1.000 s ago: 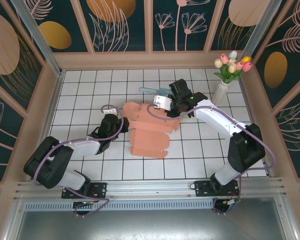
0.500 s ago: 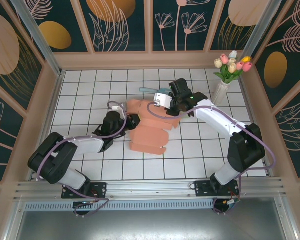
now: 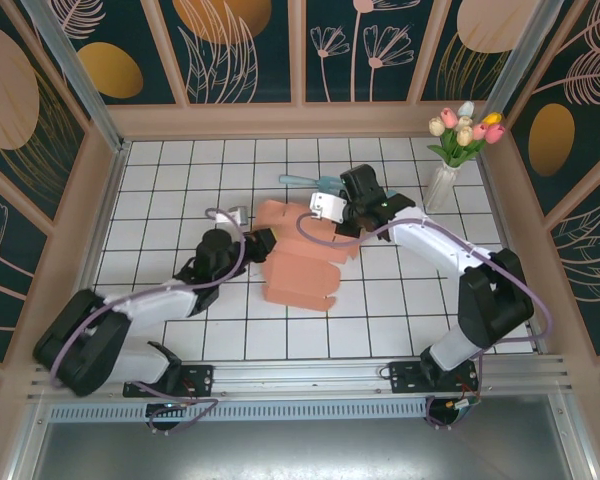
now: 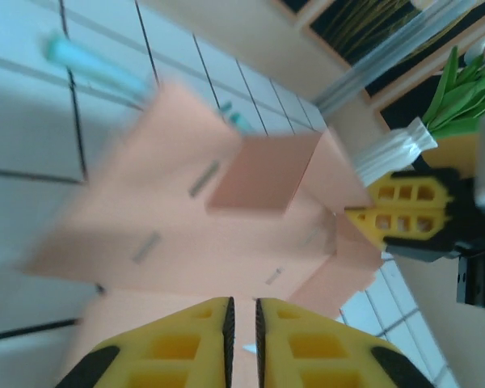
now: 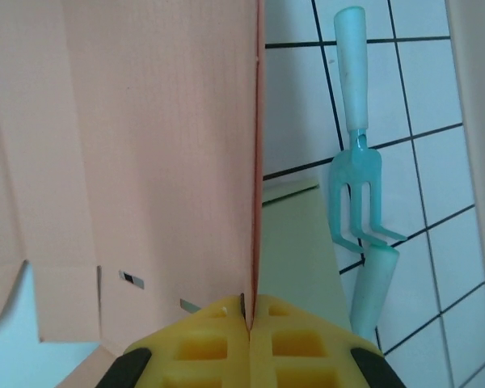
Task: Fold the paper box
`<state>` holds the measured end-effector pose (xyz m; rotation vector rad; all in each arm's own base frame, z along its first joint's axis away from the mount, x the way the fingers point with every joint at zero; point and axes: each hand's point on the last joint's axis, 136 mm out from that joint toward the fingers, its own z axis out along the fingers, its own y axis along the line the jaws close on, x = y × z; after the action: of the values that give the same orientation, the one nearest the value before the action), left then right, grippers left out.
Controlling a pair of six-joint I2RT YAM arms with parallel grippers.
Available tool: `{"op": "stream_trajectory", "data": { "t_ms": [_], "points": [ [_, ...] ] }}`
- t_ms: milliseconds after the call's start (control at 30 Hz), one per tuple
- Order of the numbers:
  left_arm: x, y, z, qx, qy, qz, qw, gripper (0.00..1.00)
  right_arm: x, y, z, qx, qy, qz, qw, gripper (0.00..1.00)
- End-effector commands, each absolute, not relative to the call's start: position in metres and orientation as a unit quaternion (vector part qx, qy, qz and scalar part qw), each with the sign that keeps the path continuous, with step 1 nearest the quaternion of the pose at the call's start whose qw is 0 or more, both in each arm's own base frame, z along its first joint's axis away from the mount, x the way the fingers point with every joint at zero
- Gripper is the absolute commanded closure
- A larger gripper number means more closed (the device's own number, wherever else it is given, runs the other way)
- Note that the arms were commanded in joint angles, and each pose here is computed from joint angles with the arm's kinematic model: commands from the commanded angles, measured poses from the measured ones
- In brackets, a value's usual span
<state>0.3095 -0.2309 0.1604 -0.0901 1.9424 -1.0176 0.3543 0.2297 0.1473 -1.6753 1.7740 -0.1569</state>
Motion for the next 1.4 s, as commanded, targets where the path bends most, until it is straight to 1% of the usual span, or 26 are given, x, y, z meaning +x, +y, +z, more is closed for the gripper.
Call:
{"op": "stream_trajectory", "data": {
  "t_ms": [0, 100, 167, 300, 400, 533, 667, 800, 900, 1133, 1367],
  "points": [
    [0.305, -0.185, 0.156, -0.04, 0.788, -0.308, 0.531, 0.74, 0.356, 0.237, 0.177, -0.658, 0.627, -0.118, 0.4, 1.0],
    [0.292, -0.16, 0.154, -0.045, 0.775, -0.278, 0.565, 0.65, 0.347, 0.249, 0.179, -0.672, 0.6, -0.124, 0.417, 1.0],
    [0.285, -0.151, 0.146, -0.046, 0.773, -0.266, 0.575, 0.61, 0.34, 0.257, 0.176, -0.684, 0.576, -0.128, 0.429, 1.0],
    [0.279, -0.149, 0.13, -0.023, 0.78, -0.251, 0.573, 0.6, 0.332, 0.268, 0.167, -0.696, 0.54, -0.14, 0.452, 1.0],
    [0.277, -0.148, 0.126, -0.009, 0.779, -0.243, 0.578, 0.59, 0.323, 0.274, 0.155, -0.715, 0.518, -0.144, 0.447, 1.0],
    [0.273, -0.144, 0.125, -0.005, 0.773, -0.239, 0.588, 0.58, 0.326, 0.274, 0.147, -0.716, 0.495, -0.188, 0.454, 1.0],
    [0.27, -0.141, 0.119, 0.003, 0.774, -0.231, 0.589, 0.55, 0.327, 0.279, 0.147, -0.704, 0.472, -0.222, 0.482, 1.0],
    [0.265, -0.152, 0.116, 0.027, 0.772, -0.255, 0.582, 0.52, 0.322, 0.284, 0.149, -0.694, 0.446, -0.233, 0.515, 1.0],
    [0.265, -0.154, 0.114, 0.033, 0.773, -0.258, 0.579, 0.5, 0.318, 0.284, 0.147, -0.691, 0.438, -0.235, 0.524, 1.0],
    [0.257, -0.17, 0.121, 0.067, 0.759, -0.297, 0.575, 0.5, 0.312, 0.284, 0.151, -0.677, 0.432, -0.235, 0.548, 1.0],
    [0.254, -0.185, 0.117, 0.098, 0.76, -0.319, 0.558, 0.51, 0.31, 0.285, 0.164, -0.655, 0.424, -0.243, 0.577, 1.0]
  ]
}}
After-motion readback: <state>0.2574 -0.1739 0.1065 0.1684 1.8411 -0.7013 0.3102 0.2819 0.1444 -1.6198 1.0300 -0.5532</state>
